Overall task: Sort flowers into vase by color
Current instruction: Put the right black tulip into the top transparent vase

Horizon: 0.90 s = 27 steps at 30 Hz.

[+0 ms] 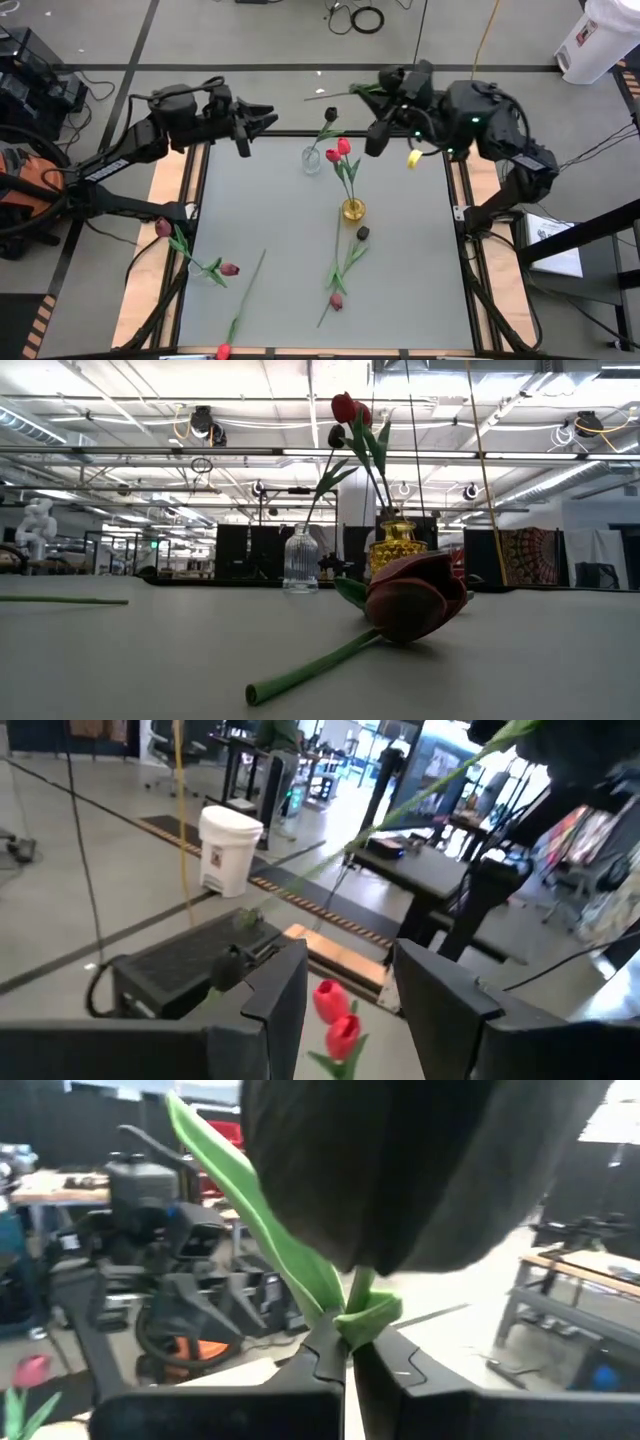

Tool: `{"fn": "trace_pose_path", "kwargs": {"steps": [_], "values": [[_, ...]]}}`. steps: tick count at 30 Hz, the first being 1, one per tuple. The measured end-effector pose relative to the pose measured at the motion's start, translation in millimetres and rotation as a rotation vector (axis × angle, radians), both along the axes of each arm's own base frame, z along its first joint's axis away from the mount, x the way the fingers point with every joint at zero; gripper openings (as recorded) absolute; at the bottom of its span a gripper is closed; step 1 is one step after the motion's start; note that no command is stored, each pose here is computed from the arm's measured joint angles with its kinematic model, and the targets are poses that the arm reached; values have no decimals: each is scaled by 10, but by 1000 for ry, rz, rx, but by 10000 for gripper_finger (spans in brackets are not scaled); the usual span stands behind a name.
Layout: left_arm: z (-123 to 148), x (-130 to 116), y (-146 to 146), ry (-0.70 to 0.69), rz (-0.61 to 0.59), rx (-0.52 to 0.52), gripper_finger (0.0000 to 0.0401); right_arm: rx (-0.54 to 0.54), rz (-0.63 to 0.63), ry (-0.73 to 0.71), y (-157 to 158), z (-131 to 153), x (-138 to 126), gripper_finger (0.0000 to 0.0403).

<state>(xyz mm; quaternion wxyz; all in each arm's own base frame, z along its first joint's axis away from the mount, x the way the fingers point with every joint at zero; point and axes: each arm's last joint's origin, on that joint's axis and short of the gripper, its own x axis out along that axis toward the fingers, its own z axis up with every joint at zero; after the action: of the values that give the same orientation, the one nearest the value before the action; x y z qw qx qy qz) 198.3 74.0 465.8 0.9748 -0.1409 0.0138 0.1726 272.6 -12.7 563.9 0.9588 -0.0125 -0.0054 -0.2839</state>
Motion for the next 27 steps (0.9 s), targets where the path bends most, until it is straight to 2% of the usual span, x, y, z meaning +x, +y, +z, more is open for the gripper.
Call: {"fn": "trace_pose_path", "kwargs": {"steps": [8,15,19,27], "values": [[-14,0,5,46,9,86,157,69,108,41,-38,-89,323,0],[-13,0,5,49,8,96,157,131,173,106,-88,-301,615,0],[-13,2,-1,55,-17,119,157,132,168,127,-119,-384,733,0],[-32,52,-13,54,-115,111,157,118,137,131,-241,-406,771,0]]}}
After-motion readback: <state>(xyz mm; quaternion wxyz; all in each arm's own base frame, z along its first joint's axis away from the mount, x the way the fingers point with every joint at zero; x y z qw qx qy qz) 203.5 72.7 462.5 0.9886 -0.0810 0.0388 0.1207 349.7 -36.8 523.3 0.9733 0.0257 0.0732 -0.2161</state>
